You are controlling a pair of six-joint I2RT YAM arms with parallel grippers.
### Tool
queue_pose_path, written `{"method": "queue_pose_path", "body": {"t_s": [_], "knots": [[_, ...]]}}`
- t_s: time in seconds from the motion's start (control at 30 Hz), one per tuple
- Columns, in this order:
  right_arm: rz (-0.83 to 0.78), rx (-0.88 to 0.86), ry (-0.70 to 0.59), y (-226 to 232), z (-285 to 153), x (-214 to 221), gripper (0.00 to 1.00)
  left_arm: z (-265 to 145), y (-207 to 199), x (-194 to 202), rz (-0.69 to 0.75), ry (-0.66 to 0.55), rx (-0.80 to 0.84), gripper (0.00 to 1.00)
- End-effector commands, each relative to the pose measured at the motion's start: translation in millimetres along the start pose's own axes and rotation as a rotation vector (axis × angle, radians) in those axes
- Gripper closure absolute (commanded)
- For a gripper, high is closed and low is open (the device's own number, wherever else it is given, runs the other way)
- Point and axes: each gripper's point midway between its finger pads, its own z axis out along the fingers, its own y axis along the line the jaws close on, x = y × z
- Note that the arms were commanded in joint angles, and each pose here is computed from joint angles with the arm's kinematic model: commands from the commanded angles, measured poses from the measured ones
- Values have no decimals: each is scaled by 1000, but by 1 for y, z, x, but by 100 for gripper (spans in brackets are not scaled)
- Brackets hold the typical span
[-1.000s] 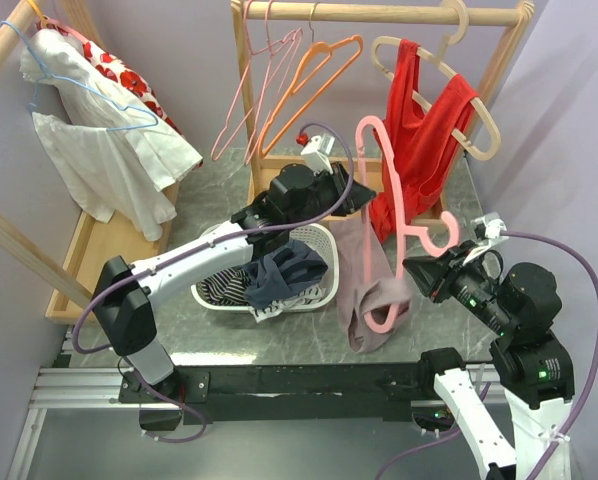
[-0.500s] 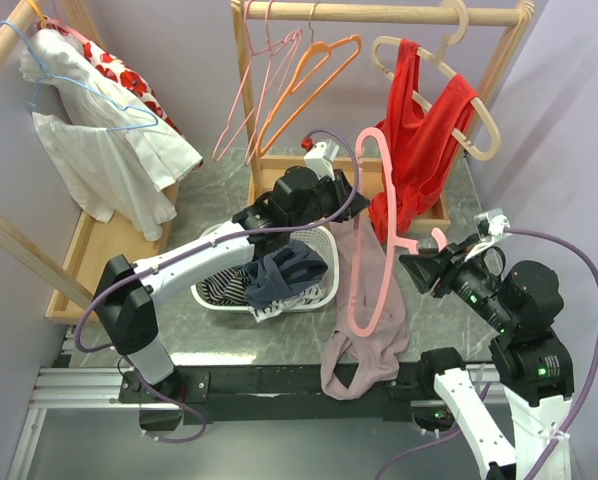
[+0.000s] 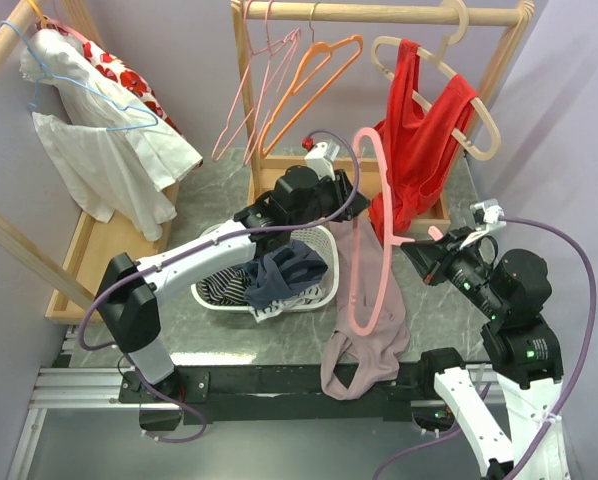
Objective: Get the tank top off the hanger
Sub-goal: Place the hanger at the clothesline.
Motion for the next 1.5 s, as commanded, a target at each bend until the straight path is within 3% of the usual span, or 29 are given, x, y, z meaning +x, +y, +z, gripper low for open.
{"method": "queue_pose_path", "body": {"t_s": [0.0,0.03,0.07,0.13,0.17,0.33,0.57,0.73,1.03,1.23,1.47], "knots": [[-79,-9,-134,13,-10,-44,100,-10,-20,-10,72,-26,73,54],[-88,14,-135,10,-10,-47,100,-12,-16,-10,84,-33,58,46],[-80,43,-120,6,-12,-47,100,-13,-7,-3,97,-20,35,31],[-84,106,-123,-1,-14,-58,100,-21,-1,-5,142,-36,15,23],[-81,124,-104,-4,-14,-56,100,-23,6,2,156,-24,4,11],[-53,195,-121,-15,-13,-64,100,-40,11,8,232,-25,4,6],[-43,219,-74,-26,5,-63,100,-65,3,11,267,-65,52,1],[-46,185,-82,-19,8,-69,100,-53,5,22,258,-30,47,1],[-24,131,-88,-9,11,-70,100,-43,-29,21,183,-67,206,1],[-3,65,-20,0,19,-60,100,-32,-49,22,159,-67,287,1],[7,9,-4,11,17,-57,100,-15,-40,27,135,-48,228,12]]}}
